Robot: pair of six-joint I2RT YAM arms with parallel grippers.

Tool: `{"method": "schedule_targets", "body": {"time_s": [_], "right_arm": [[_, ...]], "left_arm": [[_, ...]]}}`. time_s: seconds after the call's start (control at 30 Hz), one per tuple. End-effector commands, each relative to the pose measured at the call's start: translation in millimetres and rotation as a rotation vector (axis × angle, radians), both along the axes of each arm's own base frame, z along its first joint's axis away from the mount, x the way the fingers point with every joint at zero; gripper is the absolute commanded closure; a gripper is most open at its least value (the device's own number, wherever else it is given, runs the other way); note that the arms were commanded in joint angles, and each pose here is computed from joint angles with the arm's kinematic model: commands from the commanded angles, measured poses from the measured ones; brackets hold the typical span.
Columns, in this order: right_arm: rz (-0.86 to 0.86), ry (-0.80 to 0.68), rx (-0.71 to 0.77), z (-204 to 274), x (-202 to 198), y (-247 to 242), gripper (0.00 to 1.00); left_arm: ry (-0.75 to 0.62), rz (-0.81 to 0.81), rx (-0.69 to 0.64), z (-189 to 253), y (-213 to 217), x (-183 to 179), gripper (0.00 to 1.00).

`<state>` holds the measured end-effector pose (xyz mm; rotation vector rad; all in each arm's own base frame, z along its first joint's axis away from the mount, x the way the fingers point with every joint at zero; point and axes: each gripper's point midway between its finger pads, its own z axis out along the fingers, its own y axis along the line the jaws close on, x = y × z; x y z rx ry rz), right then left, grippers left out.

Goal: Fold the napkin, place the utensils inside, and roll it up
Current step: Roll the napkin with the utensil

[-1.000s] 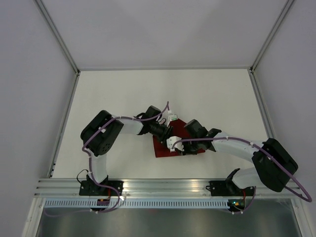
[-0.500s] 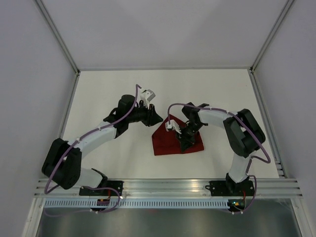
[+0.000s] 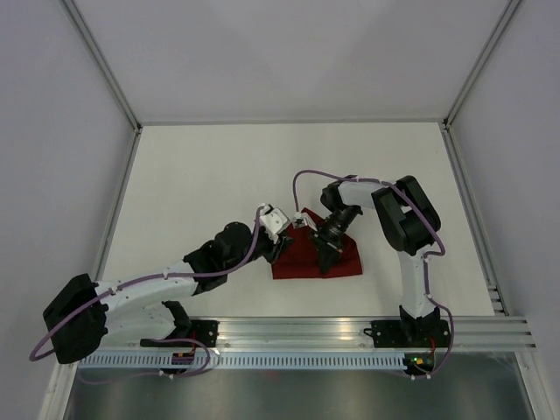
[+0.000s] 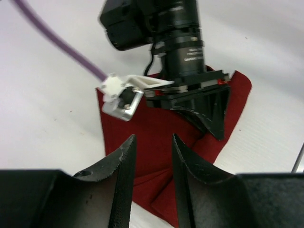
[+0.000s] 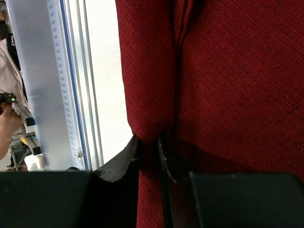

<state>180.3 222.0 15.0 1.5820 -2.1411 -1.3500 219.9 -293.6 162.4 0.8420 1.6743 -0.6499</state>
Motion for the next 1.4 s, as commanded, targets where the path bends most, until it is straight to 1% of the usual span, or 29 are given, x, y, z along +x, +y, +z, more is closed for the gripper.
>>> {"method": "schedule_targets", "body": {"time_s": [0.0,0.03,0.07,0.13,0.17,0.2,0.27,0.37,0.47,0.7,0.87,1.03,1.37], "right_arm": [[0.083,-0.095,-0.063,-37.9,11.4,-17.4,0.78],[0.081,-0.093,-0.065,-38.8,11.5,-17.8,0.79],[0.079,-0.09,-0.068,-38.8,11.6,-18.4,0.78],[0.076,-0.088,-0.068,-40.1,12.1,-18.8,0.79],[0.073,-0.084,-0.07,-40.0,12.2,-19.2,0.79],[0.073,-0.083,-0.071,-40.4,12.0,-19.3,0.79],[0.072,-0.08,-0.072,-40.6,11.8,-19.9,0.79],[0.073,-0.081,-0.073,-41.0,11.7,-20.2,0.78],[0.071,-0.079,-0.077,-41.3,10.6,-22.1,0.79],[0.07,-0.083,-0.083,-42.7,12.1,-24.0,0.79],[0.072,-0.072,-0.085,-44.8,10.8,-24.5,0.79],[0.072,-0.067,-0.09,-44.9,10.6,-24.8,0.79],[0.078,-0.058,-0.1,-46.6,9.0,-26.5,0.79]], "left_arm": [[-0.125,-0.037,0.131,-10.8,-17.3,-7.2,0.6],[-0.122,-0.081,0.163,-19.7,-27.1,-18.3,0.6],[-0.109,-0.116,0.238,-40.6,-30.7,-24.2,0.59],[-0.098,-0.183,0.291,-53.8,-46.4,-38.6,0.6],[-0.078,-0.216,0.364,-76.5,-49.1,-44.7,0.6],[-0.083,-0.25,0.374,-77.5,-60.2,-53.2,0.6],[-0.084,-0.267,0.434,-93.8,-69.0,-55.7,0.62],[-0.095,-0.27,0.458,-106.6,-76.8,-55.4,0.61],[-0.097,-0.283,0.437,-107.9,-86.2,-54.9,0.61],[-0.111,-0.257,0.473,-123.4,-91.3,-46.4,0.6],[-0.16,-0.238,0.477,-119.2,-93.8,-45.0,0.61],[-0.198,-0.246,0.506,-115.7,-94.7,-45.7,0.56],[-0.241,-0.214,0.55,-119.0,-87.8,-37.6,0.52]]}}
